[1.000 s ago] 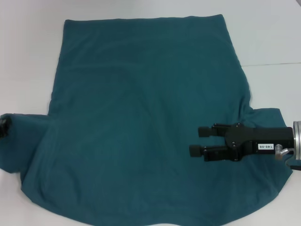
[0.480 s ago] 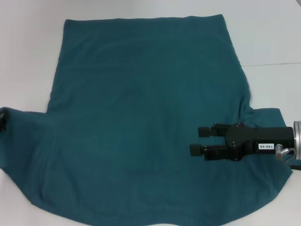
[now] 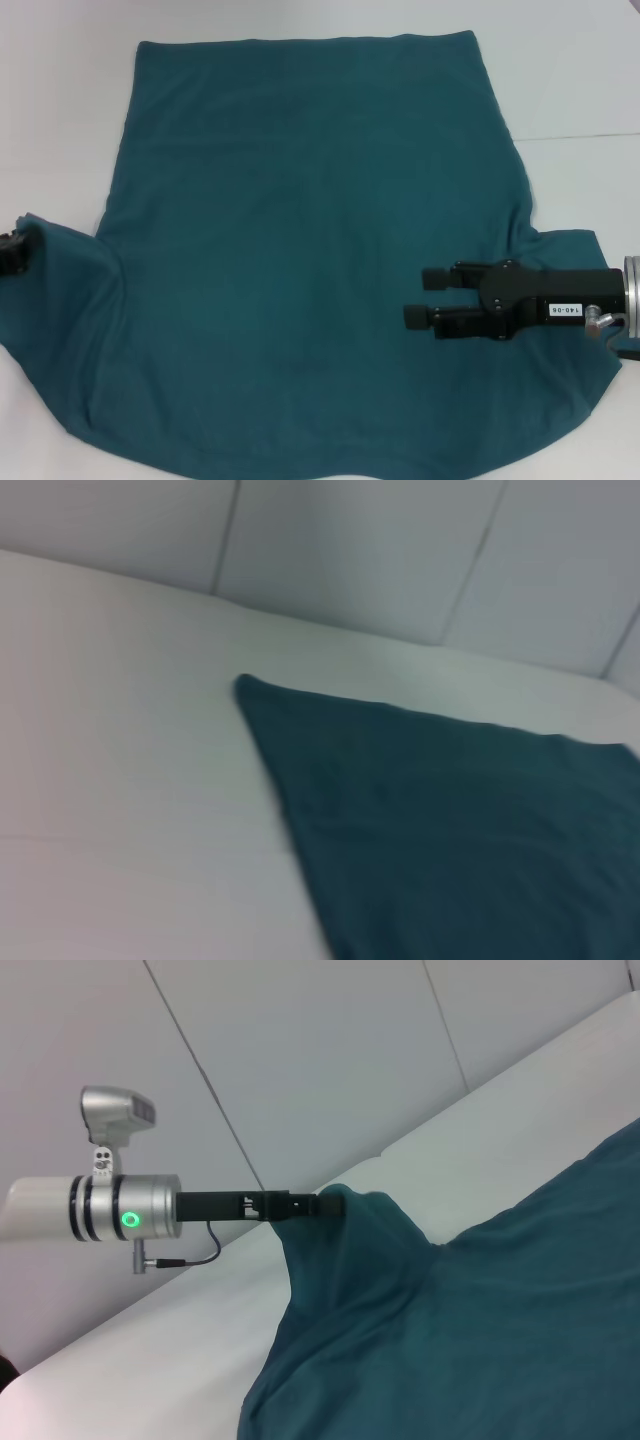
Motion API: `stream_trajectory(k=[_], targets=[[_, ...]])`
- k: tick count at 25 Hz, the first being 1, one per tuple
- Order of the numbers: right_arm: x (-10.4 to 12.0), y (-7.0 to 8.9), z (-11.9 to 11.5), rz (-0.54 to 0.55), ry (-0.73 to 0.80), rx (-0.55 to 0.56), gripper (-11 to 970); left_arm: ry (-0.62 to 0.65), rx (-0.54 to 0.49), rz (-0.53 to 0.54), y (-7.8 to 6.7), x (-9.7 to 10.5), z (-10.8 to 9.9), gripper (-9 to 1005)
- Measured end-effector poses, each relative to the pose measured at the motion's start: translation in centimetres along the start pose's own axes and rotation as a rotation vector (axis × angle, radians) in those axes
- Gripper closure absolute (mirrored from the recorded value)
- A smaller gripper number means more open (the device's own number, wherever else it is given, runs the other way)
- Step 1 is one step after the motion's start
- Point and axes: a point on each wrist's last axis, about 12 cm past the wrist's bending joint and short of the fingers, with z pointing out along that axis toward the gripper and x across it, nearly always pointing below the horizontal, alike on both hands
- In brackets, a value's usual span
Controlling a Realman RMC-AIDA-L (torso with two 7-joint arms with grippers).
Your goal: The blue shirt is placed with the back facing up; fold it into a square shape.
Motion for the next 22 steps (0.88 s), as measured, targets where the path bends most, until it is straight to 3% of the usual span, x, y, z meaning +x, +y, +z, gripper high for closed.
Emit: stream_trajectory(k=[14,22], targets=[[0.2,-0.1,0.0,0.008,0.0,0.006,82,0.004,0.208,-0.064,-2.9,-0.3,0.1,959],[0.3,0.0,0.1,0.011,0.0,0.004,82,0.007,0.262,-0.076,-4.4,-0.3,1.0,954]])
